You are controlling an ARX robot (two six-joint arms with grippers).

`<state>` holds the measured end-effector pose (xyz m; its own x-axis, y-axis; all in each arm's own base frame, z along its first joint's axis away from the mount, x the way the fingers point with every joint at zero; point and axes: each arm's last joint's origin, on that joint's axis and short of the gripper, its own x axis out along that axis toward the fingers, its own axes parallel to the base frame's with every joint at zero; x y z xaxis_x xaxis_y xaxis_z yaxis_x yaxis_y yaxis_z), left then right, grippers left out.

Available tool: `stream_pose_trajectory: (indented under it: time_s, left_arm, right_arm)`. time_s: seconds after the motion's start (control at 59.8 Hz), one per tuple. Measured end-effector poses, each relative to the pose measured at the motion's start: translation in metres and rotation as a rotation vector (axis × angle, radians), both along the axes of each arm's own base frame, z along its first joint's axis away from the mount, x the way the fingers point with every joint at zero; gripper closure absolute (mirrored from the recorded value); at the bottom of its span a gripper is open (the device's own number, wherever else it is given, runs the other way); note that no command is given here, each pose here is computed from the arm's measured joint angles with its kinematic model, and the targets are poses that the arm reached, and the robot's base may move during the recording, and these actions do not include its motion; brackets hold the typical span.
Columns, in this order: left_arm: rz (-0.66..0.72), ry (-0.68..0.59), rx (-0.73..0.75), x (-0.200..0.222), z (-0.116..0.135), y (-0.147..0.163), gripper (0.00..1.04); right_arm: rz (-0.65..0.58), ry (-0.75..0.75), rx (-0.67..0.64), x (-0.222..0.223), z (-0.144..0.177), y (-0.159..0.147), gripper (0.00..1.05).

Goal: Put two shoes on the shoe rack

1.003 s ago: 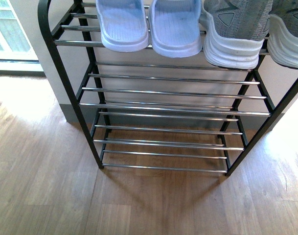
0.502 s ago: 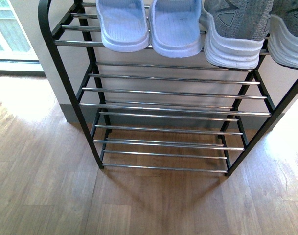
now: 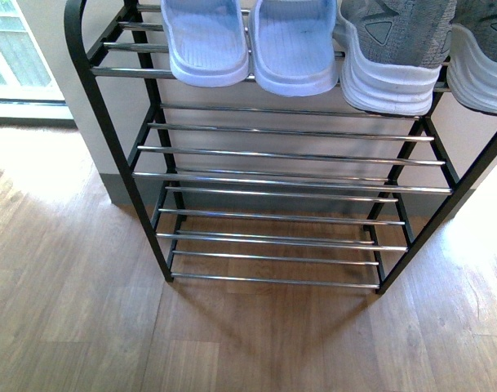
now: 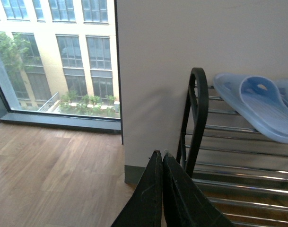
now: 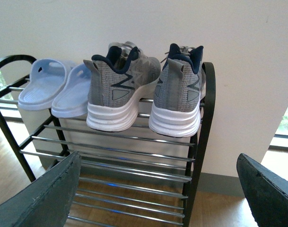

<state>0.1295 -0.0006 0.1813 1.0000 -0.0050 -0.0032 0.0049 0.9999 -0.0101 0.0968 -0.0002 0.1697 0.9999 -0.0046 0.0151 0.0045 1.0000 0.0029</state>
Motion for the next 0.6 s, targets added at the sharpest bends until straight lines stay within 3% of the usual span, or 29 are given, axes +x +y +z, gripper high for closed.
stream_pose_trajectory:
  time_s: [0.602]
  left_arm:
    - [0.001,-0.018,0.0,-0.018,-0.01,0.0,1.03]
  right_arm:
    - [0.0,0.0,0.0,0.0,0.0,0.0,0.09]
